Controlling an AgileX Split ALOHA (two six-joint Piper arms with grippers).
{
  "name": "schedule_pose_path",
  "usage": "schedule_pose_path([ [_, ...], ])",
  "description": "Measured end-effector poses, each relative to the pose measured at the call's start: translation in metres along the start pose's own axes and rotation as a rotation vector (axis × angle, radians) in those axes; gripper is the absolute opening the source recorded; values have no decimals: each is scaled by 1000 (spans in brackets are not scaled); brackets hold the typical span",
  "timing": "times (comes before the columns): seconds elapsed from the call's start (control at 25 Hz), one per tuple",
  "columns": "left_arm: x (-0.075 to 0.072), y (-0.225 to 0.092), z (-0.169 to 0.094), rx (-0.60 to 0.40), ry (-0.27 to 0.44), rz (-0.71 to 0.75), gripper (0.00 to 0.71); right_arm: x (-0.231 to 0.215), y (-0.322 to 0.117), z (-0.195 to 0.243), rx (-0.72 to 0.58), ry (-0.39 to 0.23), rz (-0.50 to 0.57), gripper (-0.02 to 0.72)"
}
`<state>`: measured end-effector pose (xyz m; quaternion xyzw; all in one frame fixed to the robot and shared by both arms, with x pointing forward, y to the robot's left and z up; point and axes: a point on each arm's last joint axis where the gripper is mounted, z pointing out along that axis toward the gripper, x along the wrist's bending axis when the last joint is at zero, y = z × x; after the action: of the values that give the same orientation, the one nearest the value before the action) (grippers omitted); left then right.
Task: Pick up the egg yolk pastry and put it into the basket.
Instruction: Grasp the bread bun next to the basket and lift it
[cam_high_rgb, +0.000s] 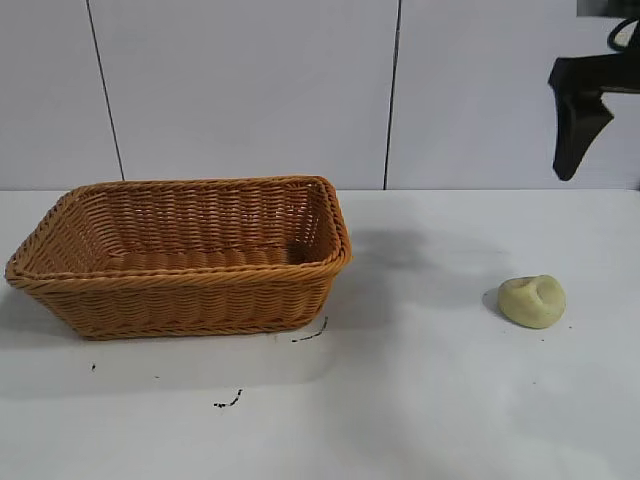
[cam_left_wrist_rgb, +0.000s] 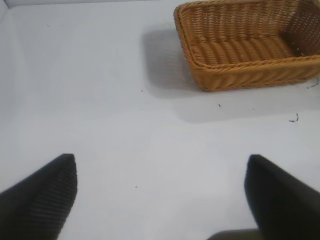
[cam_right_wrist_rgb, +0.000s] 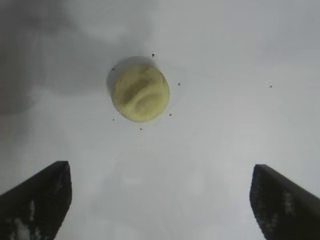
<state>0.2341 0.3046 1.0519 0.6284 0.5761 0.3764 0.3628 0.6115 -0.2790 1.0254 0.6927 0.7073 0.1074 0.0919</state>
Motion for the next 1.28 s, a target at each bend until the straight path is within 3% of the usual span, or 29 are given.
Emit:
schedule_pose_path([
  [0.4,0,0,0,0,0,0,693,40,15,40,50,29,-143,695],
  [1.0,0,0,0,0,0,0,693,31,11,128,173,4,-123,695],
  [1.28,0,0,0,0,0,0,693,31,9,139,183,3,-123,695],
])
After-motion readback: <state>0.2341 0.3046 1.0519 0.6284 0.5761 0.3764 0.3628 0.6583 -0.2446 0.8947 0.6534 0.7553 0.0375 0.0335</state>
